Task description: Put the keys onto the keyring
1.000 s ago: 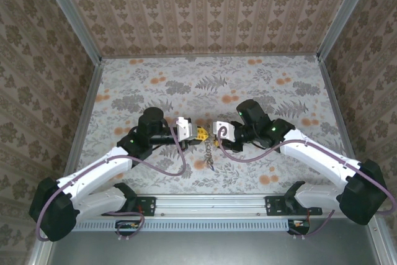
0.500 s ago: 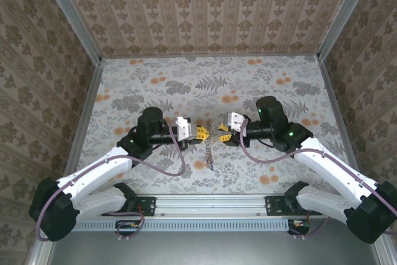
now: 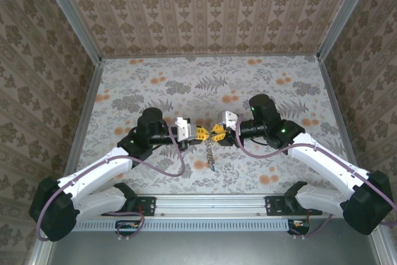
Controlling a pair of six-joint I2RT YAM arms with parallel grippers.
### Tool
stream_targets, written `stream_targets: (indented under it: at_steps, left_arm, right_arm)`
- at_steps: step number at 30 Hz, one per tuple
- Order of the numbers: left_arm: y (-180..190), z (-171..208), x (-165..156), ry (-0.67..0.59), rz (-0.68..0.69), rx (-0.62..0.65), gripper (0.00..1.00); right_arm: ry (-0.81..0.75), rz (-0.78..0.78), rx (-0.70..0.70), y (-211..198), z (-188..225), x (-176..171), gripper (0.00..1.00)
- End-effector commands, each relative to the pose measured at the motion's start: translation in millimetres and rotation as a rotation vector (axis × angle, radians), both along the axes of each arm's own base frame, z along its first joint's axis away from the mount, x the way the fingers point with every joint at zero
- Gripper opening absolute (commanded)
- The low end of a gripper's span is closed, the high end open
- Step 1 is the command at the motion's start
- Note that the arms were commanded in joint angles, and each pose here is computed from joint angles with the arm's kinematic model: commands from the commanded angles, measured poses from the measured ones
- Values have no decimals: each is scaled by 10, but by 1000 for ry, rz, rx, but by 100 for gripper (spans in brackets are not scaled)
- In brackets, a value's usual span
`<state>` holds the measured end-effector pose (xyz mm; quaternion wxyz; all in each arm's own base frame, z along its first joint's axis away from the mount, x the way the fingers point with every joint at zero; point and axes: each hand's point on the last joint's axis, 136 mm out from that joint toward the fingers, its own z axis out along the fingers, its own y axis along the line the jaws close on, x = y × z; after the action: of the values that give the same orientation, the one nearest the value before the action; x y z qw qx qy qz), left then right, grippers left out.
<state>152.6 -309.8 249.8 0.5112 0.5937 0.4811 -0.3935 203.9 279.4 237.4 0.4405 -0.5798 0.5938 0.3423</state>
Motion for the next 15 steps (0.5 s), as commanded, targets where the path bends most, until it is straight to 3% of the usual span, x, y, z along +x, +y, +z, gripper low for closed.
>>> stream_targets:
  at_steps: [1,4,7,15]
  left_arm:
    - [-2,111,-37,-19,-19,-44,0]
    - [-9,92,-36,-14,-20,-39,0]
    - [-16,106,-32,-18,-22,-42,0]
    - [-27,71,-14,-6,-18,-31,0]
  right_arm:
    - [-26,36,47,56,203,-48,26]
    - [-28,39,47,60,213,-58,24]
    - [-26,42,40,65,193,-56,15]
    - [-33,49,44,92,201,-64,17]
